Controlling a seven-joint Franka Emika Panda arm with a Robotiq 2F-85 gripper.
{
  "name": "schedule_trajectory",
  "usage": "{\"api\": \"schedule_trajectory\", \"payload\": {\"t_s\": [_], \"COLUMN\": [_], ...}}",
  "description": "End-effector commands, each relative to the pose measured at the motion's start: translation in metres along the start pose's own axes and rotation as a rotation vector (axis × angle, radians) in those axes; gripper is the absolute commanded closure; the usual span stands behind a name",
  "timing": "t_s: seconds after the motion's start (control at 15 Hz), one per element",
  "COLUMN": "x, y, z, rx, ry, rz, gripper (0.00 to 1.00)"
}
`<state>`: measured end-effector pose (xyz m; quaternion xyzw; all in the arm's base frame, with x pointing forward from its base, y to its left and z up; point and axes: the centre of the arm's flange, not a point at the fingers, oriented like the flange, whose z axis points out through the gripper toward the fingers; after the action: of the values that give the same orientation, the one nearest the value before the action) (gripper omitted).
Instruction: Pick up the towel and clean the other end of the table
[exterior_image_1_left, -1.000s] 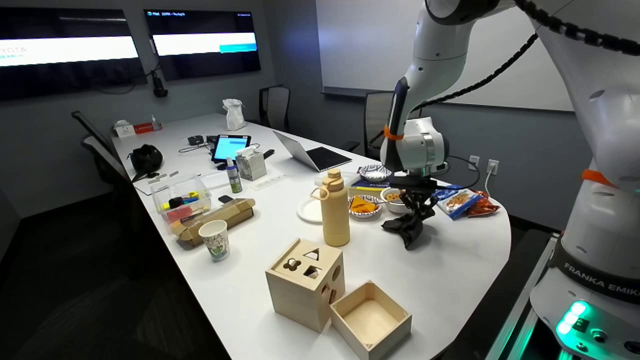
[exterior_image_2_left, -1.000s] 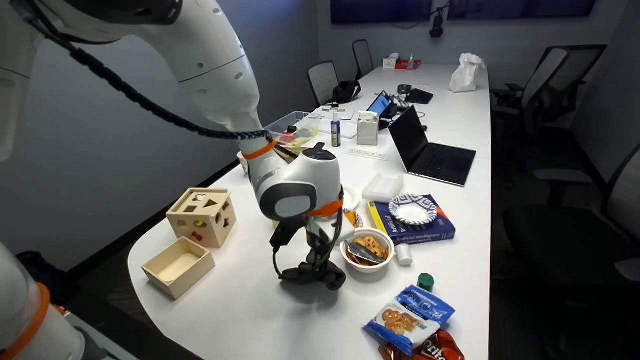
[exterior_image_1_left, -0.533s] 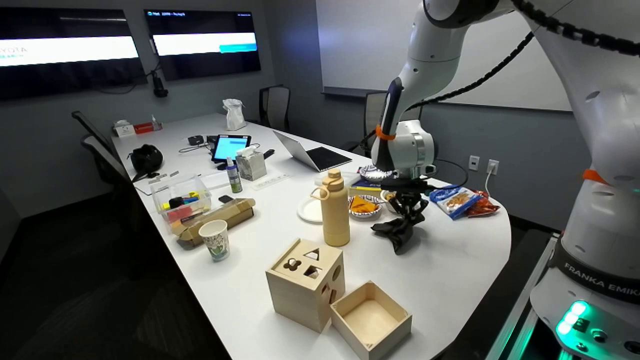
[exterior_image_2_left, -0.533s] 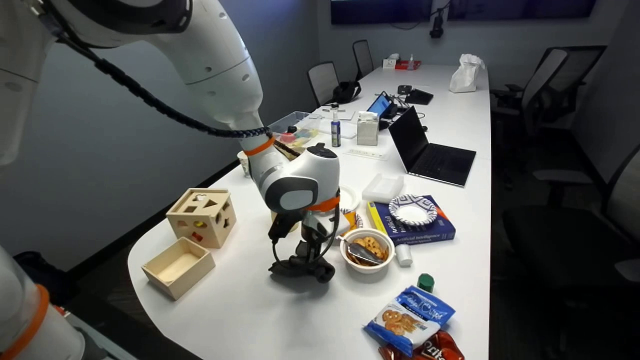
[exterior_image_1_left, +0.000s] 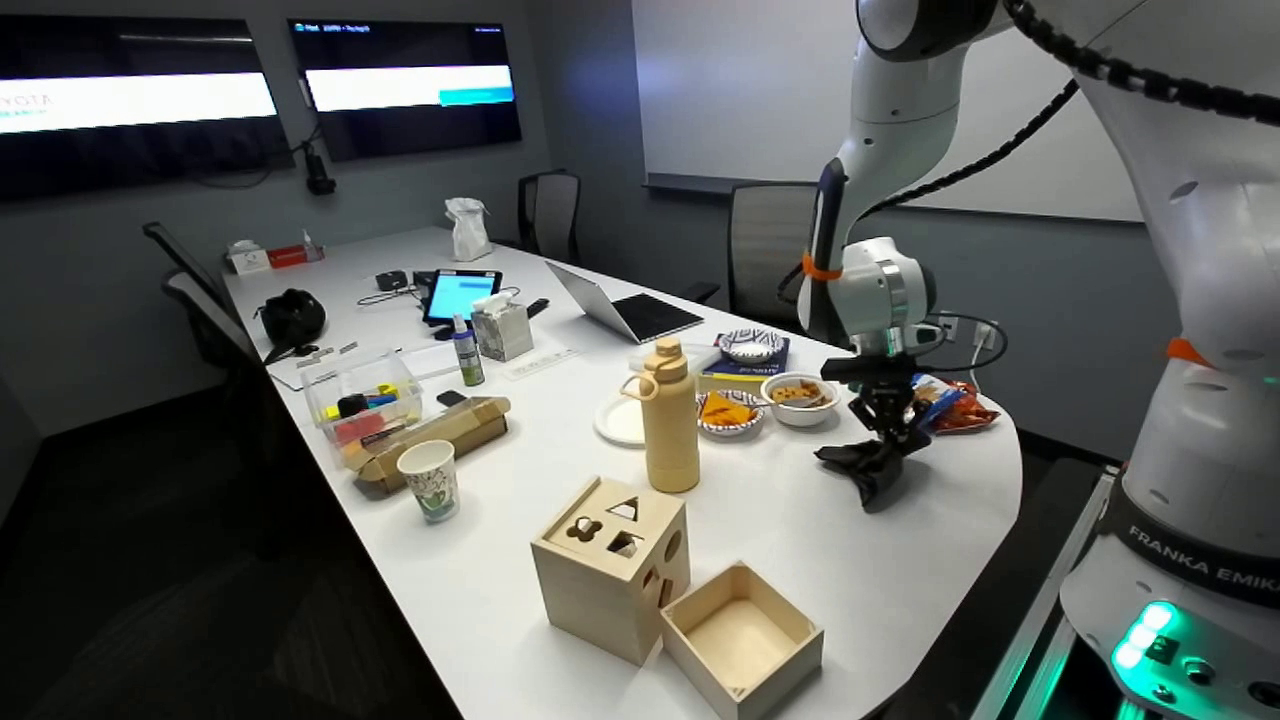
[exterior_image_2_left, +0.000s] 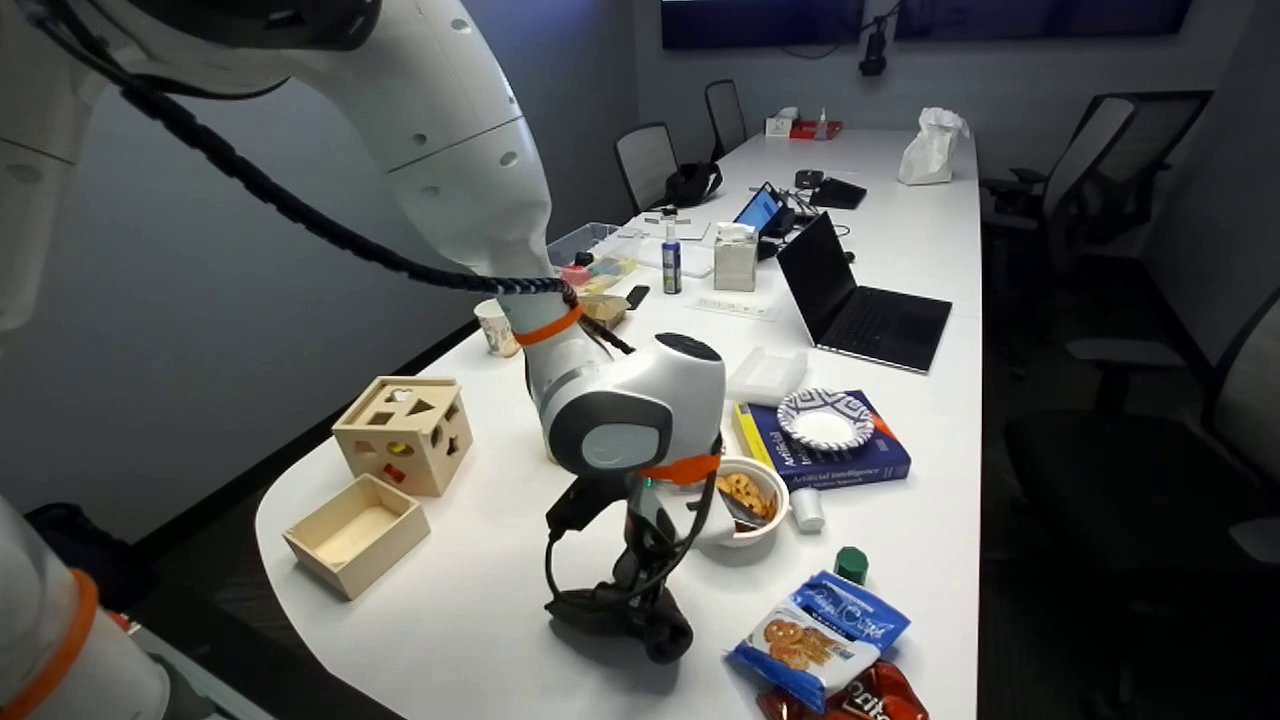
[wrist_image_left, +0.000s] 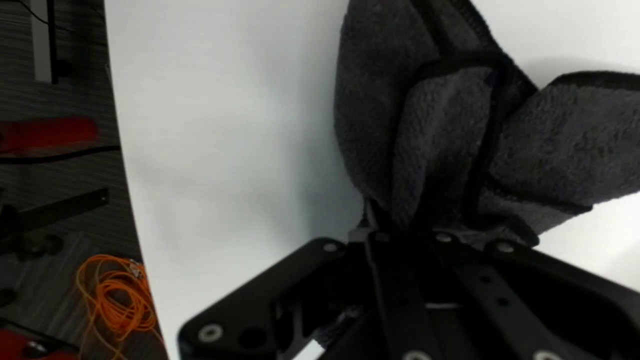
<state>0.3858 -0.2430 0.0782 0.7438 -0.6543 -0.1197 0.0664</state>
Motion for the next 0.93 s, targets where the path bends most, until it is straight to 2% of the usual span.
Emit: {"api": "schedule_trajectory", "payload": {"t_s": [0.0,0.4,0.67,0.87], "x": [0.014,0.023,0.013,-0.003], "y": [0.019,-0.027,-0.056,-0.062], "z": [-0.008,-0.002,0.0,-0.002], "rx": [-0.003,0.009,0.069,0.116], "ry": [0.03,0.101,0.083,0.045], "rz": [0.094,0.096,0.019,-0.07], "gripper": [0.98,0.98,0.98,0.98]}}
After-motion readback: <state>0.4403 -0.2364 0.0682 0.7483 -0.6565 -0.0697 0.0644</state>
